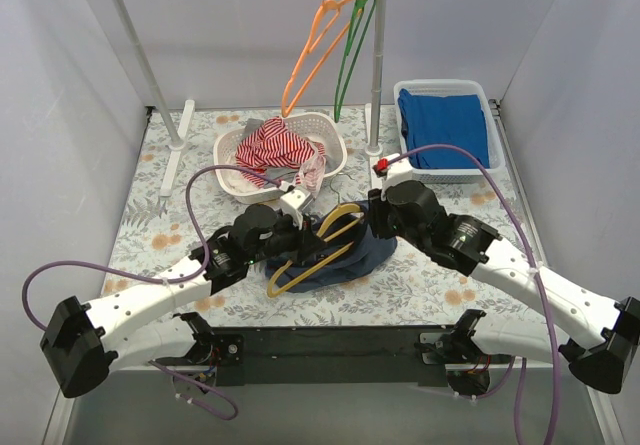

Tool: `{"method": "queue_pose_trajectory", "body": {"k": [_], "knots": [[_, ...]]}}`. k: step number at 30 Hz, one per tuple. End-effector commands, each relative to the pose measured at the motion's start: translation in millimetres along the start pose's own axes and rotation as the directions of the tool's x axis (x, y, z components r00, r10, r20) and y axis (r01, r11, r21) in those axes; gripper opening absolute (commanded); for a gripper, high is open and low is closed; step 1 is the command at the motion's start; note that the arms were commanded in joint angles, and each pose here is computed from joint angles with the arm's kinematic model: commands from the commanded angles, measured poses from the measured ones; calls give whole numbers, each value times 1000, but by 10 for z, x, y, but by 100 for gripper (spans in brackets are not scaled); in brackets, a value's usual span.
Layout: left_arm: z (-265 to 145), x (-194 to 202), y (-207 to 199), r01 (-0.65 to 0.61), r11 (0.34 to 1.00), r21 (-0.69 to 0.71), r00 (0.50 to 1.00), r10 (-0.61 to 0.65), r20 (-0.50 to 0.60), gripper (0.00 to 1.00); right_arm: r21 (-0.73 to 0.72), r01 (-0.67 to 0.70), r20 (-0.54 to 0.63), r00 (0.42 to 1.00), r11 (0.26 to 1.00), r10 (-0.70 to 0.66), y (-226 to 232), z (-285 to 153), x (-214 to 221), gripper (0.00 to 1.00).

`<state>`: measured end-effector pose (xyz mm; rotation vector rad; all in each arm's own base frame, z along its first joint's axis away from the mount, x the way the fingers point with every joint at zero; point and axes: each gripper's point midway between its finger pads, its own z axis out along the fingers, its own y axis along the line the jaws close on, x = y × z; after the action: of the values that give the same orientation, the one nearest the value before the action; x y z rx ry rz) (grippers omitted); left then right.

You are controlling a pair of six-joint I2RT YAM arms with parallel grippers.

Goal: Place the tank top on the hanger

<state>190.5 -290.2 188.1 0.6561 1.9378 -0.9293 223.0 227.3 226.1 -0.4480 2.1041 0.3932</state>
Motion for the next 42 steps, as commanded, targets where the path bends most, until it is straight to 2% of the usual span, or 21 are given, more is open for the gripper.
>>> {"method": "queue_pose_trajectory", "body": {"k": [1,2,5,7,18,21,29,34,37,38,40,41,42], "knots": [[104,-31,-102,-24,998,57,1000,23,5,0,-79,-11,149,989,997,23,85,-133,-267,43],[121,-33,-115,-22,998,64,1000,22,-1,0,-103,3,155,988,995,13,111,-137,-236,48],[178,-7,-146,-27,996,85,999,29,-24,0,-204,41,252,968,978,12,263,-260,-412,57],[202,43,-168,-27,995,99,998,32,-51,0,-259,83,303,953,962,-1,361,-270,-450,60],[301,179,-252,-36,990,133,989,55,-141,0,-190,78,278,960,979,-23,361,146,-378,56],[327,194,-228,-42,993,114,987,59,-151,0,-160,56,260,966,986,-13,326,229,-340,48],[376,183,-183,-35,997,63,988,44,-147,0,-109,-6,205,978,994,28,204,312,-105,36],[398,181,-206,-39,997,62,988,47,-148,0,-104,-16,183,983,994,35,198,391,13,32],[417,200,-200,-40,997,59,987,49,-155,0,-101,-21,200,979,995,41,190,397,-9,23],[419,203,-197,-37,998,57,987,45,-157,0,-98,-19,202,979,995,39,182,392,-10,14],[424,210,-200,-31,998,55,986,39,-161,0,-101,-24,225,973,995,47,186,385,-57,3],[425,196,-196,-28,998,50,987,35,-155,0,-101,-24,229,972,995,47,184,376,-62,1],[429,199,-182,-18,999,38,988,24,-155,12,-97,-24,232,972,995,46,172,378,-62,1]]}}
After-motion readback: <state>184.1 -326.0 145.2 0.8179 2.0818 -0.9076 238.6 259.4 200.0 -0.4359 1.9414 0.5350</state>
